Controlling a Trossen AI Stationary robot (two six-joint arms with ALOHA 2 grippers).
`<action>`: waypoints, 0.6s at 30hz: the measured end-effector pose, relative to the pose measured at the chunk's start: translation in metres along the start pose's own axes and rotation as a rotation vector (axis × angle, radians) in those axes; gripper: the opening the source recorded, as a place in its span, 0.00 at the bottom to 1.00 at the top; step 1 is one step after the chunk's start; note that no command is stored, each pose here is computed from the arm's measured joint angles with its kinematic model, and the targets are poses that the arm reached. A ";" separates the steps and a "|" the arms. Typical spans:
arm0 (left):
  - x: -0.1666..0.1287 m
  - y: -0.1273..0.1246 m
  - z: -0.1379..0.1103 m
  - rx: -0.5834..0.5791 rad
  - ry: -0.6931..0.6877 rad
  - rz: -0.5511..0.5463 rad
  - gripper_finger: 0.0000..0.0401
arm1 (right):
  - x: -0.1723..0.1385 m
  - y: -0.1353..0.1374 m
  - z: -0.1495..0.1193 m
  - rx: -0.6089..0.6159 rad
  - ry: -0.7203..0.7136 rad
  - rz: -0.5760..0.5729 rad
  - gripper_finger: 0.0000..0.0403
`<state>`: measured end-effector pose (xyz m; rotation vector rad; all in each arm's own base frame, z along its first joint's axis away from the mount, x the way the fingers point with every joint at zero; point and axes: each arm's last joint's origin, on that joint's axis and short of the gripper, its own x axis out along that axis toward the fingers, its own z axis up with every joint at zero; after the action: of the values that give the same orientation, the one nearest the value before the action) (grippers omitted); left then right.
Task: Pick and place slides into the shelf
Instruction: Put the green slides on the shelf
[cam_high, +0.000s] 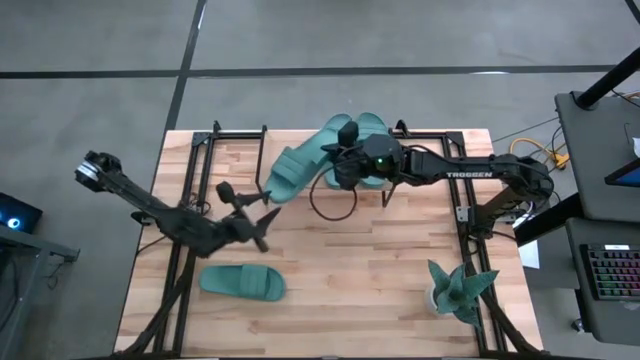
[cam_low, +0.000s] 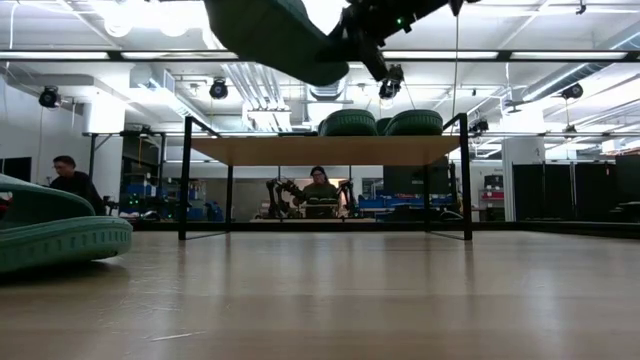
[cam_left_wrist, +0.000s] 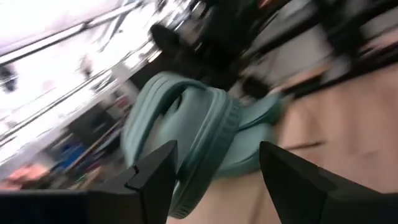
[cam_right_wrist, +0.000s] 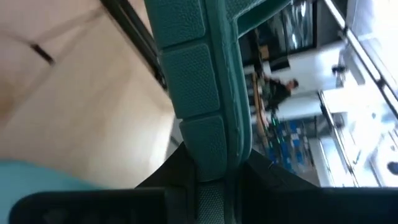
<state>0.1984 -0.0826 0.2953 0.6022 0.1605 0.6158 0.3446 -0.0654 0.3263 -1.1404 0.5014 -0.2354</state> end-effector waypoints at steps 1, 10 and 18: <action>-0.005 0.002 -0.003 -0.016 -0.035 -0.042 0.52 | 0.000 0.001 0.000 0.004 -0.027 0.004 0.16; -0.026 0.013 -0.008 -0.090 -0.216 -0.231 0.53 | 0.004 0.017 -0.004 0.022 -0.192 -0.066 0.16; -0.020 0.002 -0.005 0.015 -0.169 -0.186 0.53 | 0.007 0.025 -0.015 0.083 -0.253 -0.029 0.16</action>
<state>0.1799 -0.0909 0.2914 0.6428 0.0618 0.3822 0.3412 -0.0700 0.2967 -1.0793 0.2494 -0.1328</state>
